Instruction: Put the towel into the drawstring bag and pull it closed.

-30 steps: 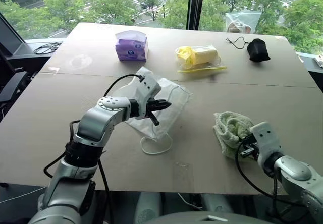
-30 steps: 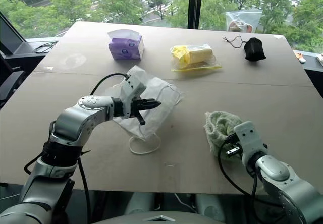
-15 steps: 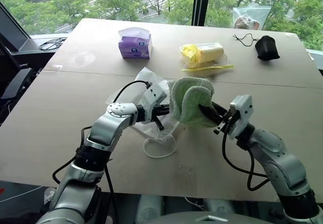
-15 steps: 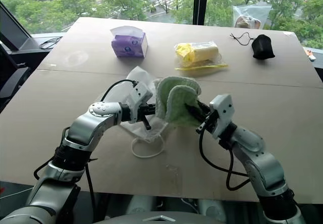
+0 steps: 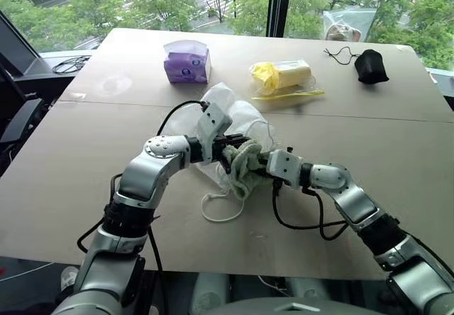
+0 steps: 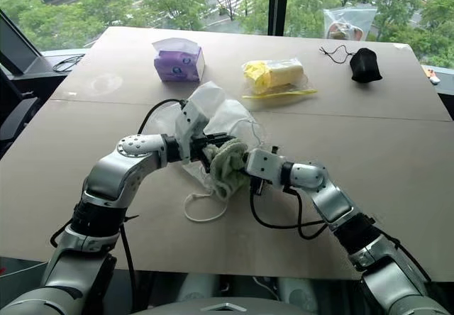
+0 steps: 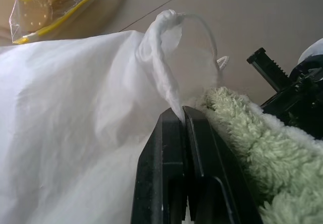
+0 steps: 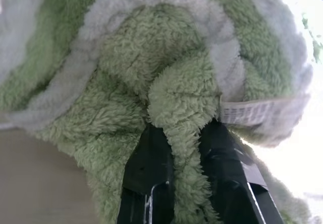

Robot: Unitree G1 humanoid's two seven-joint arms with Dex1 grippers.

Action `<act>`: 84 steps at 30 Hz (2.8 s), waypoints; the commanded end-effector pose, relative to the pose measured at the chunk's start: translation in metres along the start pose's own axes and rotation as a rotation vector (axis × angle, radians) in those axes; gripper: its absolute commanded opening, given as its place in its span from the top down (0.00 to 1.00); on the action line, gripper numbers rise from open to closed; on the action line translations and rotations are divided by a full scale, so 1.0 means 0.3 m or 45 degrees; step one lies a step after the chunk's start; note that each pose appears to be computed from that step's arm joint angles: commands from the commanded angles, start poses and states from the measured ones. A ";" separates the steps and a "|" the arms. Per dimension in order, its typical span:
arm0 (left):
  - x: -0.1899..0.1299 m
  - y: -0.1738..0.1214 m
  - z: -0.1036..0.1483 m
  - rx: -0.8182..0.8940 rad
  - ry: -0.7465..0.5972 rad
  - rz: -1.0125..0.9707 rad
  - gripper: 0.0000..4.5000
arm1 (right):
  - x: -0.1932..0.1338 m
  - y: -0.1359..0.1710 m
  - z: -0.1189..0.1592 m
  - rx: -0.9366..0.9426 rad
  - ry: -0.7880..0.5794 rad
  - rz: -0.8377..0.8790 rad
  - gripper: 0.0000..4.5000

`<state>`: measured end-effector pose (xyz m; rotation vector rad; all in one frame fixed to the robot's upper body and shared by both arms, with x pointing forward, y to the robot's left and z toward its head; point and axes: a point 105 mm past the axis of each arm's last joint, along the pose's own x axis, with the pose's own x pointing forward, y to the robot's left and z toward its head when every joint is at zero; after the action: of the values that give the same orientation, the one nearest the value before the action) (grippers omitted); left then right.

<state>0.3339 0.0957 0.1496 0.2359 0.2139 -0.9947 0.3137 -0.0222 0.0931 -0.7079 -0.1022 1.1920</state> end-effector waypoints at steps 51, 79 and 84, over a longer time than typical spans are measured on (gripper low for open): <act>-0.100 0.039 0.109 -0.300 0.030 -0.068 1.00 | -0.007 -0.079 0.121 0.992 -0.142 -0.179 0.30; -0.117 -0.241 0.095 -0.503 0.121 -0.594 1.00 | 0.256 -0.180 0.294 1.475 -0.703 0.181 0.98; -0.127 -0.147 0.099 -0.452 0.086 -0.385 1.00 | 0.170 -0.226 0.205 1.472 -0.713 0.020 0.49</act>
<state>0.2744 0.0913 0.1752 -0.1383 0.5588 -1.2495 0.3597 0.0502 0.1414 0.6476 0.2457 1.2147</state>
